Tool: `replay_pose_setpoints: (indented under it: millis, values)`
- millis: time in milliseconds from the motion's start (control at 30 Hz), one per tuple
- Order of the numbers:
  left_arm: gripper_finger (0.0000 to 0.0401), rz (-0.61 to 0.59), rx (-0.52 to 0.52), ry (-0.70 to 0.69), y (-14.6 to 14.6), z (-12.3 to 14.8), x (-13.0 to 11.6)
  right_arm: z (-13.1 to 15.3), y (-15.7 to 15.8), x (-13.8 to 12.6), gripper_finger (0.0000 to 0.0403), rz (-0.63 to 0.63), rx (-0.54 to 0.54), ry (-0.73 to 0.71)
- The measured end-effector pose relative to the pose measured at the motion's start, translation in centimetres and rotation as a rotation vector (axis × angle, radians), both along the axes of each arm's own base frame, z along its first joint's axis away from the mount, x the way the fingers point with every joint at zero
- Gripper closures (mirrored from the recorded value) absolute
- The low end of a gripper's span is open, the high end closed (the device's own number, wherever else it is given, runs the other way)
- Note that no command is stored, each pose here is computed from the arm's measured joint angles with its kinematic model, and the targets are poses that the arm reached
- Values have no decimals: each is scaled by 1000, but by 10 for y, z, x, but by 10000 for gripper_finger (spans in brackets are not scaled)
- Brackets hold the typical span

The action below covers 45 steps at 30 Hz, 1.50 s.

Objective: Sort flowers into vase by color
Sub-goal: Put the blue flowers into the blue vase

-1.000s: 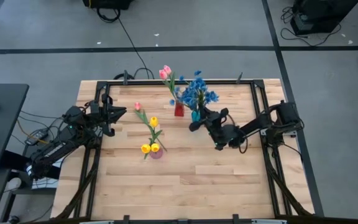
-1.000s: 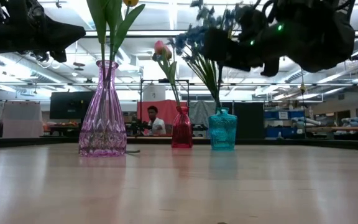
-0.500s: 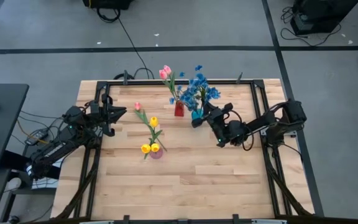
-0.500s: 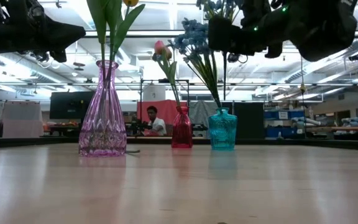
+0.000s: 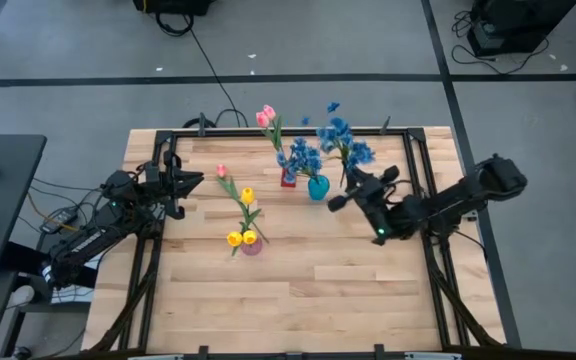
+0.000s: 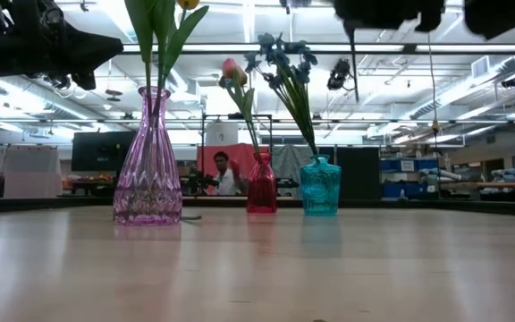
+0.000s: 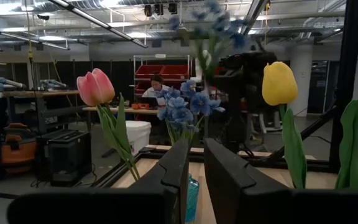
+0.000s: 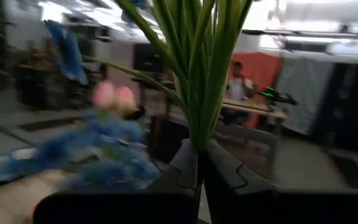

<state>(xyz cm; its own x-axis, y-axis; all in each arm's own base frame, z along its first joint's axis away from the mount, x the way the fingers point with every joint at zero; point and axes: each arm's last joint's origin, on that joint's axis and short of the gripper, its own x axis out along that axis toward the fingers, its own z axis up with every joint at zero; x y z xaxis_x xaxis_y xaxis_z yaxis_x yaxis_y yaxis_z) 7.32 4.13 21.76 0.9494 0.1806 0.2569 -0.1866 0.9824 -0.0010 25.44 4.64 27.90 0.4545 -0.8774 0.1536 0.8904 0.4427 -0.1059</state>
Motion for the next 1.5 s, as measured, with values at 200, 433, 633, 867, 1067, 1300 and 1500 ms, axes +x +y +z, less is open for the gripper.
replay_pose_setpoints:
  millis: [200,433,633,867,1067,1300,1500]
  values:
    - [347,7,-1,-2,0,0,0,28,17,-16,385,152,-16,-45]
    - [347,35,15,-3,1,0,0,49,19,4,385,341,15,28]
    - [347,47,16,-4,1,0,0,68,2,28,385,555,187,163]
    - [347,48,7,8,1,-1,0,66,-8,32,385,767,406,248]
    - [347,51,0,15,2,-2,0,49,3,27,385,691,365,247]
    - [347,53,-1,16,2,-2,0,18,-3,26,385,807,574,238]
    - [347,54,-1,15,2,-2,0,-6,-2,16,384,745,843,309]
